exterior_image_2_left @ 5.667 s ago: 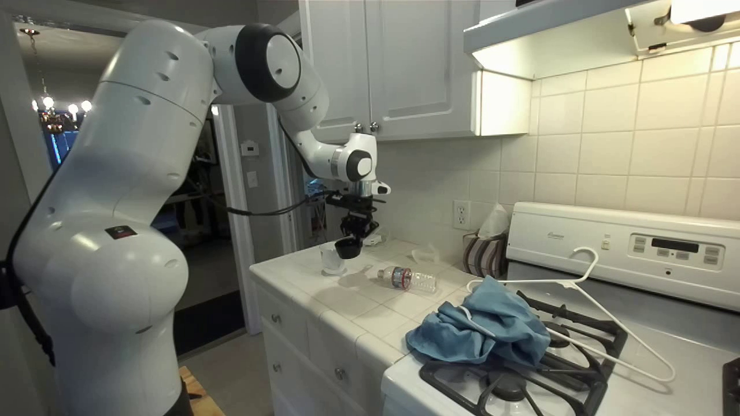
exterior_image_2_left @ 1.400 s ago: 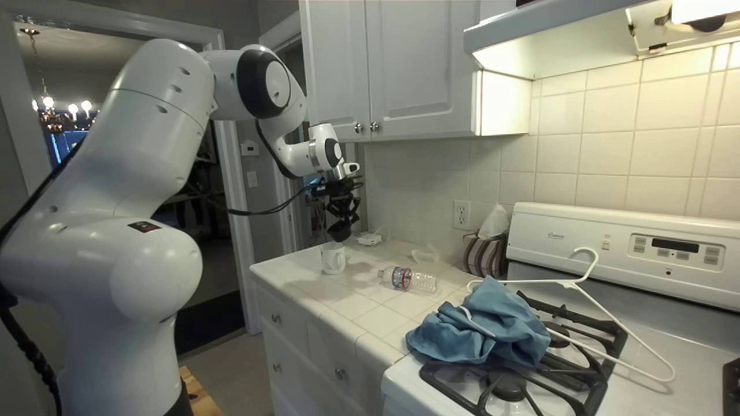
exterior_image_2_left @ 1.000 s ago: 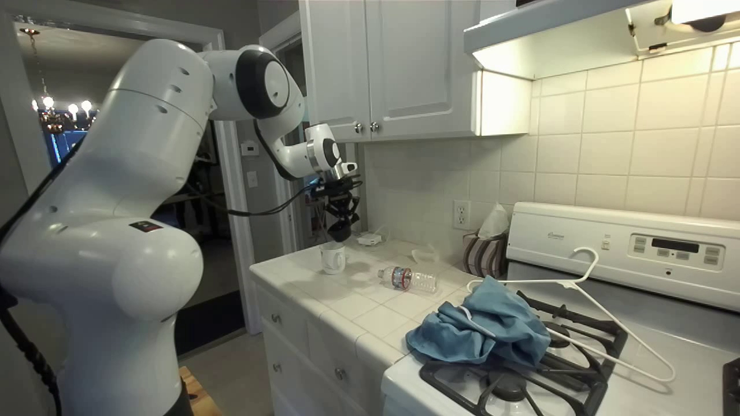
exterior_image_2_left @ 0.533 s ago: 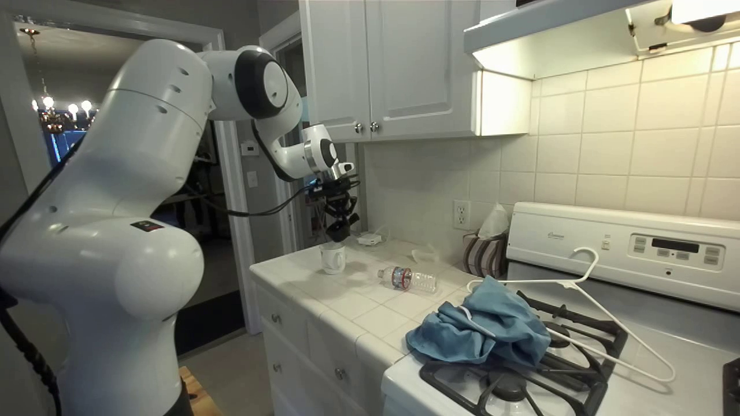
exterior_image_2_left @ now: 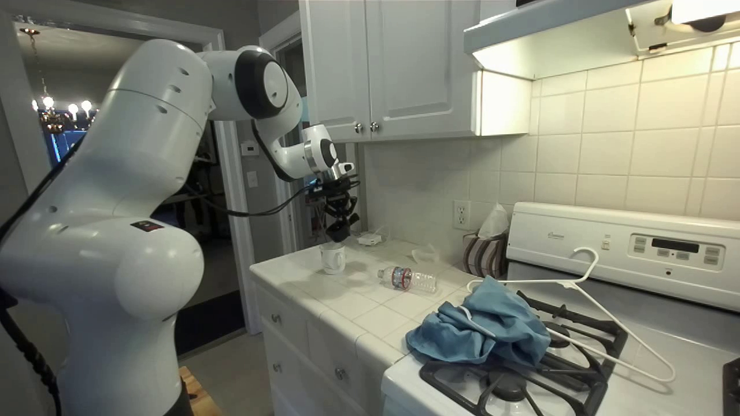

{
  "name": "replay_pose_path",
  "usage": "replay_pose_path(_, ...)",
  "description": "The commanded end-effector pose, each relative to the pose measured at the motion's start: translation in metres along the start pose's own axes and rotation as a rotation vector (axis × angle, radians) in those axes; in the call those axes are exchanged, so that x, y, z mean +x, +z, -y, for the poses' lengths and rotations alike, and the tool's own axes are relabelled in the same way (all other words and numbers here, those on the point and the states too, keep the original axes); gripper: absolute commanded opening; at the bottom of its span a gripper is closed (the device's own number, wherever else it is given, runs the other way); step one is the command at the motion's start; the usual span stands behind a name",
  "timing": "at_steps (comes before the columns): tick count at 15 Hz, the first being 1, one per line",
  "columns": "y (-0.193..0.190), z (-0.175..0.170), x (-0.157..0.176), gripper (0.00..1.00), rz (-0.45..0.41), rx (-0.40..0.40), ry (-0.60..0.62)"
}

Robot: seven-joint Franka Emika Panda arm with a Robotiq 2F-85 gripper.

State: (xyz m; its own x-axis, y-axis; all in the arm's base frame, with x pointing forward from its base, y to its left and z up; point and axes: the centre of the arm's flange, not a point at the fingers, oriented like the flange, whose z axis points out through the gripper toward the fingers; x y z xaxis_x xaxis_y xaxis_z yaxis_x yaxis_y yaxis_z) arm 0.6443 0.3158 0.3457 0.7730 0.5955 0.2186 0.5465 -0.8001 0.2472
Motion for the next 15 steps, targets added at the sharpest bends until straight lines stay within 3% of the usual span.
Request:
replay_pose_path(1,-0.003,0.001,0.0,0.01,0.006,-0.021,-0.003)
replay_pose_path(15,-0.018,0.019,0.002,0.01,0.029,-0.113,-0.055)
